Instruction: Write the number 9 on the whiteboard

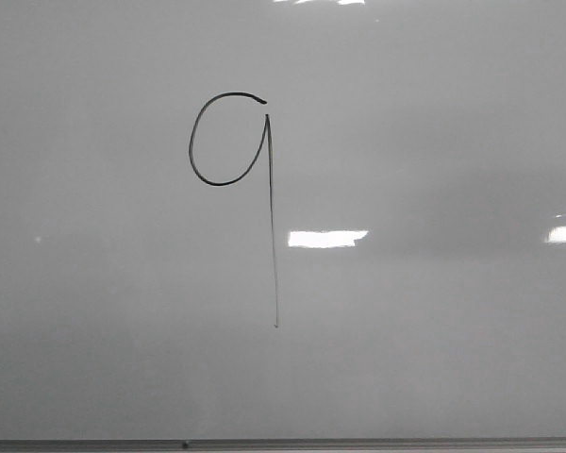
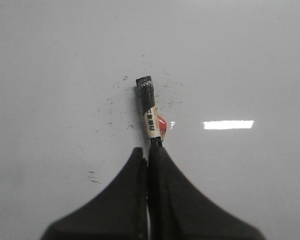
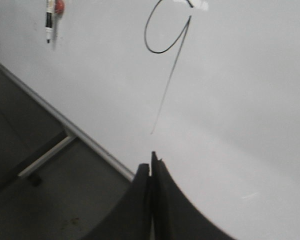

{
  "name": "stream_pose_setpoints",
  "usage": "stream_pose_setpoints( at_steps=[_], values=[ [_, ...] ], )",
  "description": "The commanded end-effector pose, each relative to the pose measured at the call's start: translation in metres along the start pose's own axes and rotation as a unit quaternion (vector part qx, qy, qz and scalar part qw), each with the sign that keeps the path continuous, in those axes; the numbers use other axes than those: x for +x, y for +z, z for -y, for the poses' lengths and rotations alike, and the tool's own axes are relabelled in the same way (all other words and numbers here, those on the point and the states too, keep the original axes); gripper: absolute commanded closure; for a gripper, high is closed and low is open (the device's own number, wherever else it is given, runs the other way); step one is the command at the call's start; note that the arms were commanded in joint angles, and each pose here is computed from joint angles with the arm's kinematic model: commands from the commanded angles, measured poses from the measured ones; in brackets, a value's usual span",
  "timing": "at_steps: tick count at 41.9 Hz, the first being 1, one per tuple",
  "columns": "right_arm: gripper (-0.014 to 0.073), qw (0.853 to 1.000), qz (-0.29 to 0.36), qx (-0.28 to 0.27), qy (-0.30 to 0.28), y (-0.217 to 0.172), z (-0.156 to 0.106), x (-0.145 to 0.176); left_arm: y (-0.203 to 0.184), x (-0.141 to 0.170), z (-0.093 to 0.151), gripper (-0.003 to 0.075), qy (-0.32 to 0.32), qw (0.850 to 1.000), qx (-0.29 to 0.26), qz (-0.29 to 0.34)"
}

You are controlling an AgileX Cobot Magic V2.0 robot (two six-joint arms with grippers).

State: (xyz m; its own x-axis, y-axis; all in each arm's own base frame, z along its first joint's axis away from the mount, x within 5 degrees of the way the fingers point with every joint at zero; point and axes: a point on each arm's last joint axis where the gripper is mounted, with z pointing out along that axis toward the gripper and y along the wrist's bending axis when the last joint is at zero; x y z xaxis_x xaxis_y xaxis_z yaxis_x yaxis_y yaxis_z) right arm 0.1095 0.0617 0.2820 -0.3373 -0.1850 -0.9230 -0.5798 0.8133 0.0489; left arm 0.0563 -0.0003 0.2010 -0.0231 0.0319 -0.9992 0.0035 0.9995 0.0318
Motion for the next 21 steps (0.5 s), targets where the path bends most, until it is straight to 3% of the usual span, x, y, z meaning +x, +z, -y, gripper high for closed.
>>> stream_pose_setpoints(
  at_steps=[1, 8, 15, 21],
  values=[
    [0.0662, 0.995, 0.064, 0.076, -0.015, -0.01, 0.011, -0.011, -0.002, -0.009, -0.001, 0.0739, -0.005, 0.999, -0.004, 0.053],
    [0.0662, 0.973, 0.148, 0.176, -0.018, -0.028, 0.02, 0.013, -0.002, -0.009, -0.001, 0.0739, -0.005, 0.999, -0.004, 0.053],
    [0.0662, 0.94, 0.228, 0.254, 0.014, -0.039, 0.027, 0.057, -0.002, -0.009, -0.001, 0.0739, -0.005, 0.999, -0.004, 0.053],
    [0.0662, 0.925, 0.227, 0.301, 0.051, -0.039, 0.029, 0.096, -0.002, -0.009, -0.001, 0.0739, -0.005, 0.999, -0.004, 0.053]
  ],
)
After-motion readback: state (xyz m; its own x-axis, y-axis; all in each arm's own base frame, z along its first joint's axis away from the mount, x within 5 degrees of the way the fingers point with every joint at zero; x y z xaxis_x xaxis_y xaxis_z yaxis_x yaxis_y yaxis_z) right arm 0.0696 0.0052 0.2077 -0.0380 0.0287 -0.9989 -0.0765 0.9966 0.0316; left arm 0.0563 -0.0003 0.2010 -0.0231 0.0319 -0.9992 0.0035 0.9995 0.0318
